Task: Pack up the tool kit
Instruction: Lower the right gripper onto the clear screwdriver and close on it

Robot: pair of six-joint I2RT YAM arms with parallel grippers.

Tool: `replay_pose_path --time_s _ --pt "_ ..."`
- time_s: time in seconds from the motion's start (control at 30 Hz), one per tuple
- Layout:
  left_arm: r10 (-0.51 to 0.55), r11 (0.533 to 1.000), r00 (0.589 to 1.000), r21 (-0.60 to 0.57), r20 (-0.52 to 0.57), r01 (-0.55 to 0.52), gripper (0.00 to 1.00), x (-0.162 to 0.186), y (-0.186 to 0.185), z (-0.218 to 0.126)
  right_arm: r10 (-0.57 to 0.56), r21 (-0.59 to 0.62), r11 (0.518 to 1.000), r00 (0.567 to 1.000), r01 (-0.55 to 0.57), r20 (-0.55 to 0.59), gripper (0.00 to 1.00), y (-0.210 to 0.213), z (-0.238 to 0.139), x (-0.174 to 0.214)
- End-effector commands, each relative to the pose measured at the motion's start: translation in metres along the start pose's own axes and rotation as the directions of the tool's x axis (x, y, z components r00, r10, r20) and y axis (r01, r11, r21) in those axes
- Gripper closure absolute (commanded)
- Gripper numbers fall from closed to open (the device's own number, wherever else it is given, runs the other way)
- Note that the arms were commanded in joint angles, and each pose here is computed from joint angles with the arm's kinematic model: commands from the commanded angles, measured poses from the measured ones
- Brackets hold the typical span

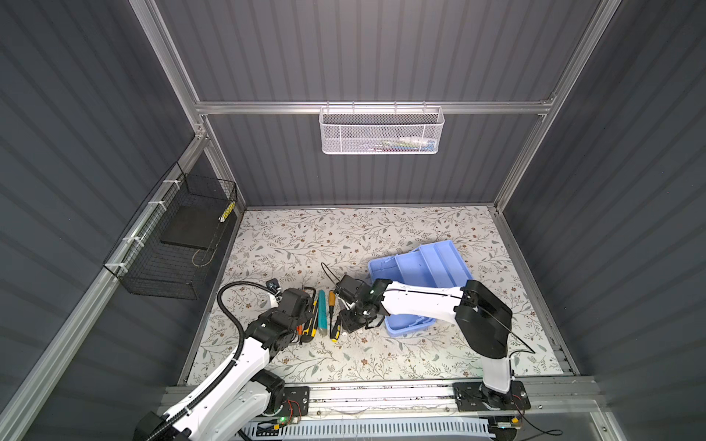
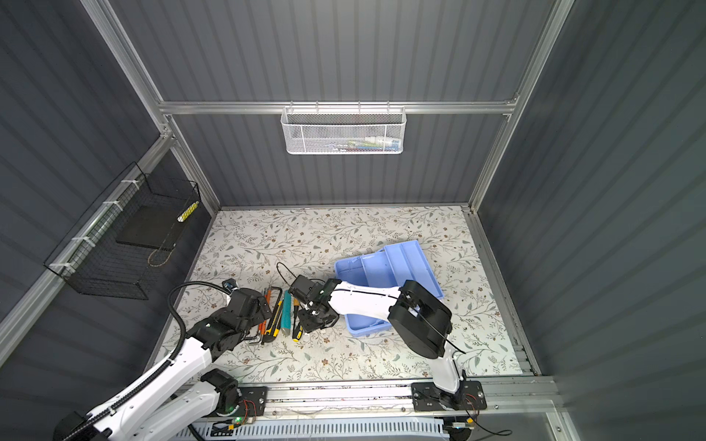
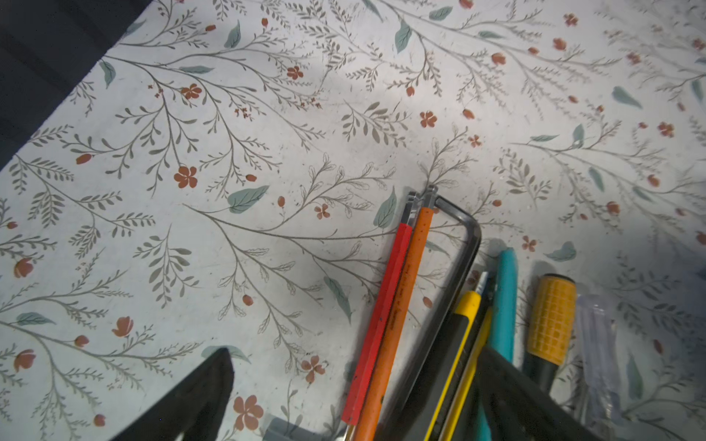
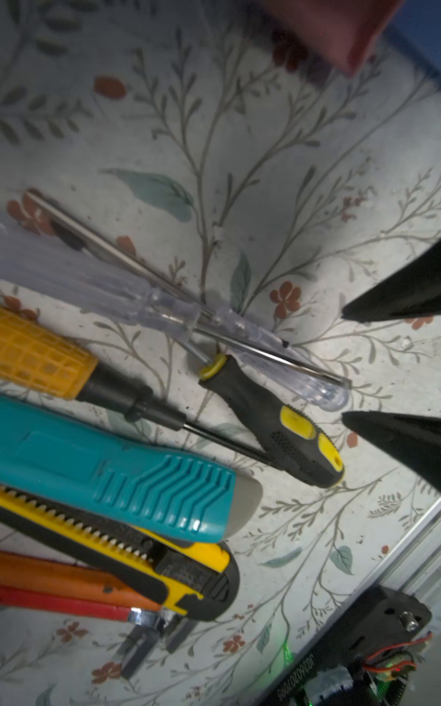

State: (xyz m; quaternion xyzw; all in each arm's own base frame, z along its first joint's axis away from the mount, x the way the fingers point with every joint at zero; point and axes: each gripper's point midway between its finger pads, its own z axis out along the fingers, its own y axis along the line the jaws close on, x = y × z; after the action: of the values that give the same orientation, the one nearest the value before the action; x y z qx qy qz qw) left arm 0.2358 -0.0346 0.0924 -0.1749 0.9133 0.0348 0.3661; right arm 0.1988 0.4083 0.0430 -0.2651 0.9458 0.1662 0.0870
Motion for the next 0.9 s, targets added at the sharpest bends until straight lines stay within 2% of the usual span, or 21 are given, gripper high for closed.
replay_pose_path --time_s 0.0,0.33,0.77,0.87 --pt "0.009 1.000 1.000 -0.015 0.015 -0.009 0.00 -0.001 0.002 0.004 0.036 0.027 0.999 0.999 -0.037 0.009 0.59 0.001 0.000 -0.006" --pt "-0.023 0.997 0.997 0.071 0.077 0.018 0.00 -0.002 0.002 -0.005 0.035 0.101 0.994 0.998 -0.029 -0.054 0.59 -0.007 0.019 -0.005" --pt "0.047 0.996 0.999 0.072 0.011 -0.048 0.01 0.003 -0.013 0.007 0.029 0.268 0.964 0.993 0.003 -0.114 0.64 -0.043 0.025 0.017" --pt "0.045 0.996 0.999 0.074 0.014 -0.046 0.00 0.003 -0.013 0.007 0.020 0.255 0.967 0.994 0.008 -0.109 0.65 -0.041 0.027 0.016"
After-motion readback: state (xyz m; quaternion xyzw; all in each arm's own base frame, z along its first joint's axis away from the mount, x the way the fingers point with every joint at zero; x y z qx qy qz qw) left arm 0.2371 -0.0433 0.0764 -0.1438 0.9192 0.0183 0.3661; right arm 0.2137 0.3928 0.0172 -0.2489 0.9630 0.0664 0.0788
